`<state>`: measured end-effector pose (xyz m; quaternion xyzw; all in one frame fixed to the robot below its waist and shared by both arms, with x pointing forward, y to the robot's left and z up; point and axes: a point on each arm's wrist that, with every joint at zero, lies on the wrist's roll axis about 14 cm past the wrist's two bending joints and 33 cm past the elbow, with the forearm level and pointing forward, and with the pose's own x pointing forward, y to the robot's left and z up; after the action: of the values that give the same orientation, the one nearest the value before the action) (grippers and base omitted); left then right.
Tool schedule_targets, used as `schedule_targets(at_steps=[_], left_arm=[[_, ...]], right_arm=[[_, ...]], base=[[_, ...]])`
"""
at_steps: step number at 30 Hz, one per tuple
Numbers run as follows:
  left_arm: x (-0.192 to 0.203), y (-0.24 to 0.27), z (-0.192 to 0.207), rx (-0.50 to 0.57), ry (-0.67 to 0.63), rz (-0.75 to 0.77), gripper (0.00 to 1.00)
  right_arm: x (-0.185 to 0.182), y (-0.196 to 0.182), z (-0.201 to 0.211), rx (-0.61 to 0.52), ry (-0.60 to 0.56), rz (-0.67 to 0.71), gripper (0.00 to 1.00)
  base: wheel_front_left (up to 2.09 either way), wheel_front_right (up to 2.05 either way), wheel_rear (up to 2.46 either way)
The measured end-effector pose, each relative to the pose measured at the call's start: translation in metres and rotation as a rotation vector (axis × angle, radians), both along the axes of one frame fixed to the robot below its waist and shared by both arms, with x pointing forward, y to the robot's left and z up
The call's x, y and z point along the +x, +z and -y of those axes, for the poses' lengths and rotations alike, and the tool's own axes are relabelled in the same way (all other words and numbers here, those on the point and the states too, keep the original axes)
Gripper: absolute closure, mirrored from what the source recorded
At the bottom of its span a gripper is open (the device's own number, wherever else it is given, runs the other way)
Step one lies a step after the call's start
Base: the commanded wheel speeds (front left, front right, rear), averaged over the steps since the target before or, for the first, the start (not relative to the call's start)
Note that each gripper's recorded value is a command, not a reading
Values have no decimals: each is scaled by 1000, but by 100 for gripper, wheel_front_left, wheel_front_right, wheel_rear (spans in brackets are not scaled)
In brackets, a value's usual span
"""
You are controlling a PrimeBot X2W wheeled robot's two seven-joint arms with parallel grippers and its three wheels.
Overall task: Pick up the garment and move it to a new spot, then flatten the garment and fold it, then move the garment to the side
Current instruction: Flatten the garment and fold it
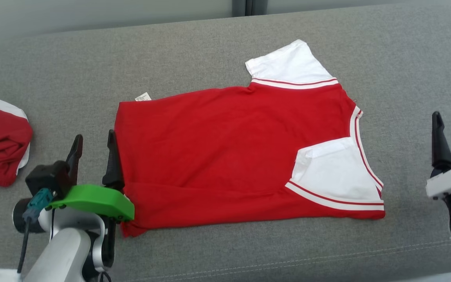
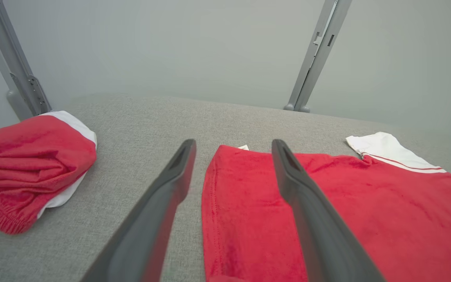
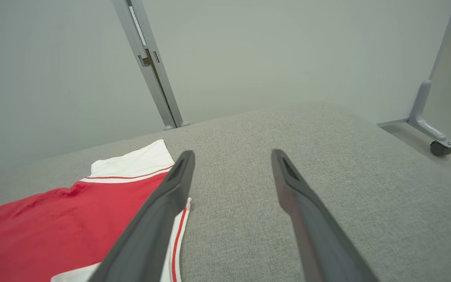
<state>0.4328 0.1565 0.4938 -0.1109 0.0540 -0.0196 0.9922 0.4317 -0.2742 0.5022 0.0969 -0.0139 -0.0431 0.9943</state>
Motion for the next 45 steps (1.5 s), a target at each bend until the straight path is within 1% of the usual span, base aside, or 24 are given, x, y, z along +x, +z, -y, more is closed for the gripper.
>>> schedule_targets(at_steps=[4, 8, 17, 21, 24, 27, 33, 37, 43, 44, 45], left_arm=[[21, 7, 8, -1, -24, 29, 0], [40, 4, 13, 8, -56, 21, 0], [70, -31, 36, -2, -174, -125, 0], [82, -50, 40, -9, -203, -202, 0], [95, -70, 36, -15, -203, -282, 0], [102, -80, 27, -11, -186, -319, 0], [105, -107, 18, -8, -176, -406, 0], [102, -124, 8, -17, -157, -457, 0], [104, -130, 3, -27, -149, -479, 0], [103, -131, 3, -32, -154, -482, 9], [103, -131, 3, -37, -156, -484, 27]], right_arm=[[25, 5, 10, -33, 4, -17, 0], [57, 8, 7, -53, 36, -30, 0], [135, 7, -29, -105, 174, -84, 0], [167, -3, -49, -136, 240, -139, 0], [201, -22, -75, -159, 314, -206, 0], [216, -39, -90, -179, 353, -262, 0], [238, -73, -119, -175, 418, -349, 0], [246, -96, -133, -164, 442, -401, 0], [248, -123, -146, -135, 457, -466, 0], [248, -125, -148, -123, 458, -473, 0], [248, -124, -149, -124, 460, -472, 0]], base=[[0, 0, 0], [0, 0, 0], [0, 0, 0], [0, 0, 0], [0, 0, 0], [0, 0, 0], [0, 0, 0], [0, 0, 0], [0, 0, 0], [0, 0, 0], [0, 0, 0]])
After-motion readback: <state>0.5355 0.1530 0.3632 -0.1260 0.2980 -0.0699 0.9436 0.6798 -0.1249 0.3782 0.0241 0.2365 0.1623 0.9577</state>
